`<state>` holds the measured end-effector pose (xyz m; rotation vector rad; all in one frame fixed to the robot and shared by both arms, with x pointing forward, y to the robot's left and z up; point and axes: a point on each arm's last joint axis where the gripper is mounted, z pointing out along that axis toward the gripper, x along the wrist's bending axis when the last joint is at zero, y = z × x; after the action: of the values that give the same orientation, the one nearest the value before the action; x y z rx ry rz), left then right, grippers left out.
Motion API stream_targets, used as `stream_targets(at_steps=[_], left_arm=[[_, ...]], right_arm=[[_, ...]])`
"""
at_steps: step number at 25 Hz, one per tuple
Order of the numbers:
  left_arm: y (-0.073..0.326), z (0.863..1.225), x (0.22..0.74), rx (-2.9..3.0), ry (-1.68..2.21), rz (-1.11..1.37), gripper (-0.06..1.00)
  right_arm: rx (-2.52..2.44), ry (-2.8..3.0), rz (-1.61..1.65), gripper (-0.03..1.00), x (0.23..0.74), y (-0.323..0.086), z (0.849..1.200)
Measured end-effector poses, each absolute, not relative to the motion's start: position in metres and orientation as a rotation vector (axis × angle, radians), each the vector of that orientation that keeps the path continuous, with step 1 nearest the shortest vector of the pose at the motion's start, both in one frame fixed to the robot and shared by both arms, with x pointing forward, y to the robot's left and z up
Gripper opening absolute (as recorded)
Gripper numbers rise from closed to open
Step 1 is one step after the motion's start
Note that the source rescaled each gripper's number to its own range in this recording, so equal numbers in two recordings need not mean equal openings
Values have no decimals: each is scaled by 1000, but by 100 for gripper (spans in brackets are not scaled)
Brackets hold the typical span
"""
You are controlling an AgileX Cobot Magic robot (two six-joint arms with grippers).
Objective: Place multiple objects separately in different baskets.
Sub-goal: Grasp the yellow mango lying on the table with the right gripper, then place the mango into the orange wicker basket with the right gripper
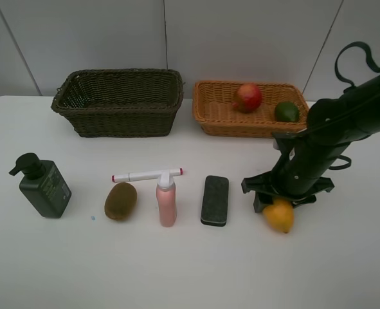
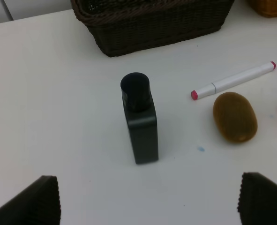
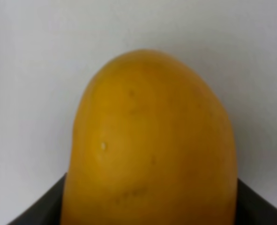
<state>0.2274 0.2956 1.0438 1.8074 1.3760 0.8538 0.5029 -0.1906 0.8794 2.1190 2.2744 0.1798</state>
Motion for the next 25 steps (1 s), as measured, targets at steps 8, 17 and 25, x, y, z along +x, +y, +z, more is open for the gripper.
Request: stream_targets(at_steps=[8,17,25], left_arm=[[296,1044,227,1807,1376,854,100],[296,1044,227,1807,1376,854,100],[296,1044,227,1807,1376,854,100]], right_arm=[[2120,2291,149,11,515,-186,893],[2079,2323,112,11,533,-180,916],[2007,2307,225,11,560,-170,949]])
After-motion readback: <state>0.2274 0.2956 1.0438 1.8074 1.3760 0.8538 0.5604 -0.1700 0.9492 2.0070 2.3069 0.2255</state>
